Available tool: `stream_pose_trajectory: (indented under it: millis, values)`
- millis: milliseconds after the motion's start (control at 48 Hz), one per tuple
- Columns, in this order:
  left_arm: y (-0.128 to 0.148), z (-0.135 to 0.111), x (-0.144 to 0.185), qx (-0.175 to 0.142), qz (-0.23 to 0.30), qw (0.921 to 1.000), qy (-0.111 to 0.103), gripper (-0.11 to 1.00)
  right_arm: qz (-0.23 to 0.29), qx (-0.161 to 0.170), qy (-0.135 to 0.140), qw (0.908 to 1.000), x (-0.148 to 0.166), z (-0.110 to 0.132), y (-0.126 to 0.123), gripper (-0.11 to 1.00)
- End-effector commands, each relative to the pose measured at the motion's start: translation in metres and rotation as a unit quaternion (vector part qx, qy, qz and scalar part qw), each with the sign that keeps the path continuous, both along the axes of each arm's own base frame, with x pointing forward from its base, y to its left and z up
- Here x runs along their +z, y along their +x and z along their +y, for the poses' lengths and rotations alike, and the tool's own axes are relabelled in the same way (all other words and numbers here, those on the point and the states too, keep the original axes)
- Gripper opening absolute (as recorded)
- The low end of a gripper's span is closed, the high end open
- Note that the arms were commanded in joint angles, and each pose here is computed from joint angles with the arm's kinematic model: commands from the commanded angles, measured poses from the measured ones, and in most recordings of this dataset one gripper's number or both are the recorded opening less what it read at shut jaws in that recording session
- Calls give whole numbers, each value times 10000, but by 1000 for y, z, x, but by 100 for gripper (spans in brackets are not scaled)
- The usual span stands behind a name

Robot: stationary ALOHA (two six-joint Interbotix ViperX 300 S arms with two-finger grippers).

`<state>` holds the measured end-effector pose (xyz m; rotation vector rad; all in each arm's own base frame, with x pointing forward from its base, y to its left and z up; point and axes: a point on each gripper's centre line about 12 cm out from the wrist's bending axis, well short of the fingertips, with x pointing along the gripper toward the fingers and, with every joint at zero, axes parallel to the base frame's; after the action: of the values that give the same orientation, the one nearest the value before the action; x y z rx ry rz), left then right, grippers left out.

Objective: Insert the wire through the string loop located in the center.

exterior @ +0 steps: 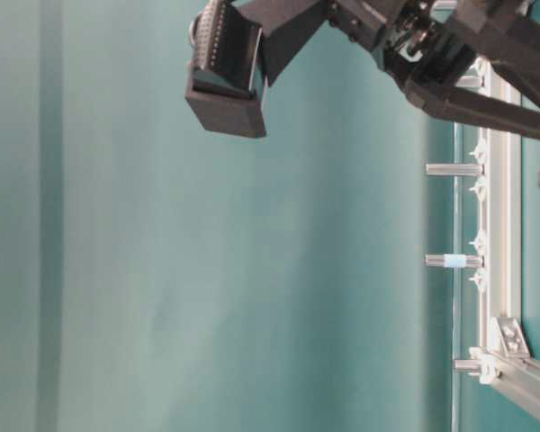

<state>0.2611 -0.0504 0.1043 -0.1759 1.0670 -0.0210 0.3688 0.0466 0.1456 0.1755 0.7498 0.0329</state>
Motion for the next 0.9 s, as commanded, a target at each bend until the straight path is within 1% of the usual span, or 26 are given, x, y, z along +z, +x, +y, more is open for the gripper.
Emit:
stream_pose_trajectory:
  millis: [0, 167, 417, 604, 750, 875]
  values:
    - [6, -2, 11, -67, -209, 9998, -9, 76, -198, 1, 26, 9998, 13, 0, 2, 78]
    - [3, -2, 19, -74, -208, 9998, -16, 76, -198, 8, 26, 9998, 13, 1, 2, 78]
    - [-8, 0, 46, -99, -320, 9994, -49, 76, -183, 8, 24, 9998, 12, 1, 1, 78]
    - [-12, 1, 63, -94, -584, 9982, -99, 76, -153, 13, 14, 9999, 11, 1, 0, 78]
    - [-13, 2, 70, -143, -768, 9969, -71, 75, -175, 8, 23, 9998, 12, 1, 0, 78]
    - [-14, 3, 77, -282, -1011, 9945, 14, 75, -236, 6, 25, 9997, 16, 0, 0, 78]
